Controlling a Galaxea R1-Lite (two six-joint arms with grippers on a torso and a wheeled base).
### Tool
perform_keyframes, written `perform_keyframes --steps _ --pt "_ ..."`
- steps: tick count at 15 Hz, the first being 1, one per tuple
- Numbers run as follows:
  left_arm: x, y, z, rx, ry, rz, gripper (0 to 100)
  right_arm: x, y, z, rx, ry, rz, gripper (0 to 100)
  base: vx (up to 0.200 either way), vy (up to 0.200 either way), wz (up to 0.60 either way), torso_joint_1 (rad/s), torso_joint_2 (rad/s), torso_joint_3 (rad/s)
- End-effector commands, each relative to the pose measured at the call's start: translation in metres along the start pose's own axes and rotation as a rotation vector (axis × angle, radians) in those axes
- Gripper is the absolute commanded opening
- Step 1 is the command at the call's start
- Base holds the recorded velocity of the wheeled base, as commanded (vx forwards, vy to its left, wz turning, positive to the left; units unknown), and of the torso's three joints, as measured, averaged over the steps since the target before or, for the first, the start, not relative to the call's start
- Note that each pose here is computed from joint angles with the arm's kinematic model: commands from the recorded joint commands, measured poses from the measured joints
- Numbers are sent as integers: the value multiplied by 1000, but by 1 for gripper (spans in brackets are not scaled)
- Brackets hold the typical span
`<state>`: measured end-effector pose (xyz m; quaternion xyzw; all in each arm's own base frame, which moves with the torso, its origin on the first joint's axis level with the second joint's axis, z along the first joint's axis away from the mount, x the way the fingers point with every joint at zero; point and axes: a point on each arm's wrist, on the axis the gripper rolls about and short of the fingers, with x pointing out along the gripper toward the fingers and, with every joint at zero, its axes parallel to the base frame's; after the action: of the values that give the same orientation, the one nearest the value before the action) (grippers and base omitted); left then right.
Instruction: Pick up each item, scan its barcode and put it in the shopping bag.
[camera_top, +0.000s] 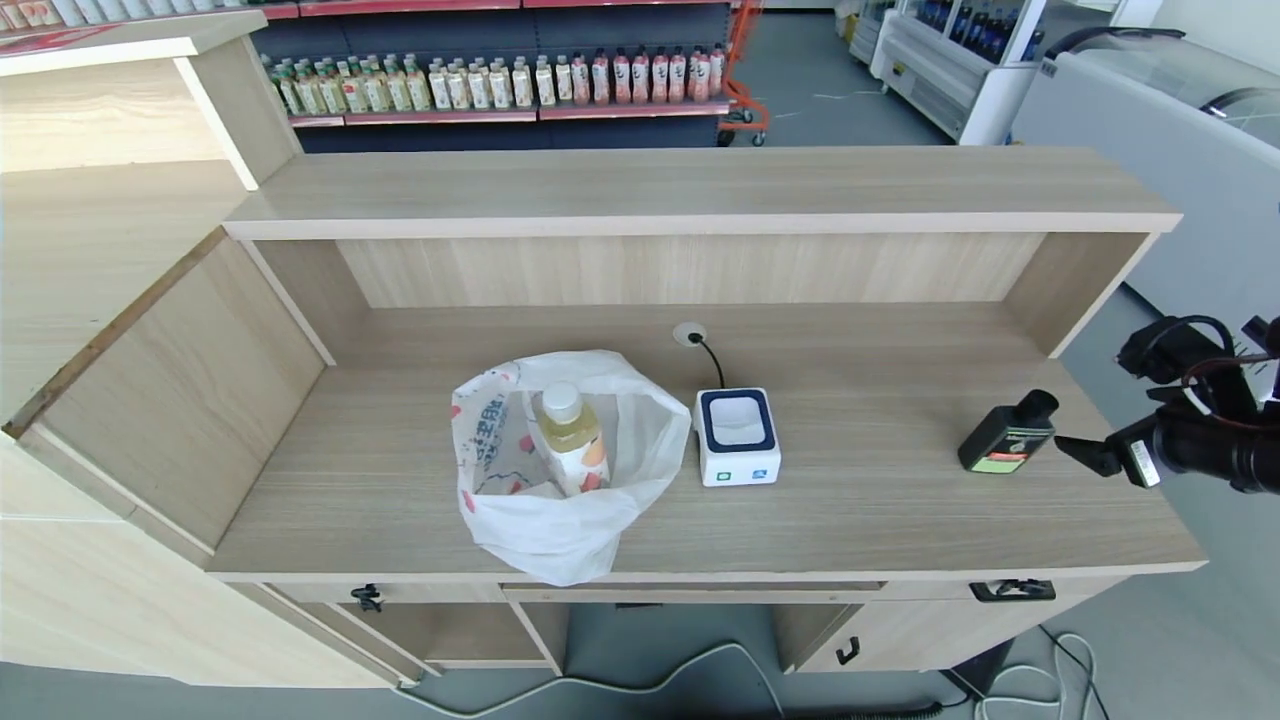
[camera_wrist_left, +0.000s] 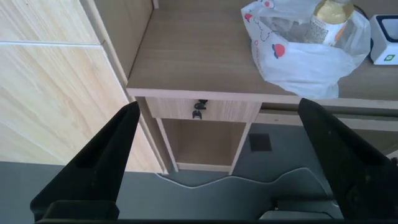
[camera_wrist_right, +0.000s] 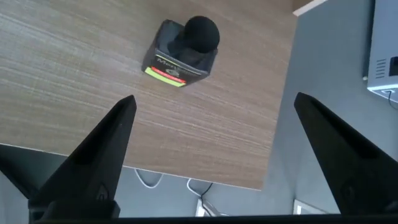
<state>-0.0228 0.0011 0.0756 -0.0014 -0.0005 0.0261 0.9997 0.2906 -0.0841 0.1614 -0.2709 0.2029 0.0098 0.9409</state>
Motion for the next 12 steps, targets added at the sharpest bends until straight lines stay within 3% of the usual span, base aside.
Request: perform_keyframes --steps 1,8,12 --pt "0 0 0 0 -1 0 100 1 1 -2 -9 37 25 100 0 -200 0 2 -2 2" --pt "0 0 0 0 1 0 100 2 0 -6 -87 58 33 100 0 -200 0 1 3 3" --pt "0 0 0 0 -1 2 100 14 15 -3 -89 46 106 100 0 -200 0 -1 1 0"
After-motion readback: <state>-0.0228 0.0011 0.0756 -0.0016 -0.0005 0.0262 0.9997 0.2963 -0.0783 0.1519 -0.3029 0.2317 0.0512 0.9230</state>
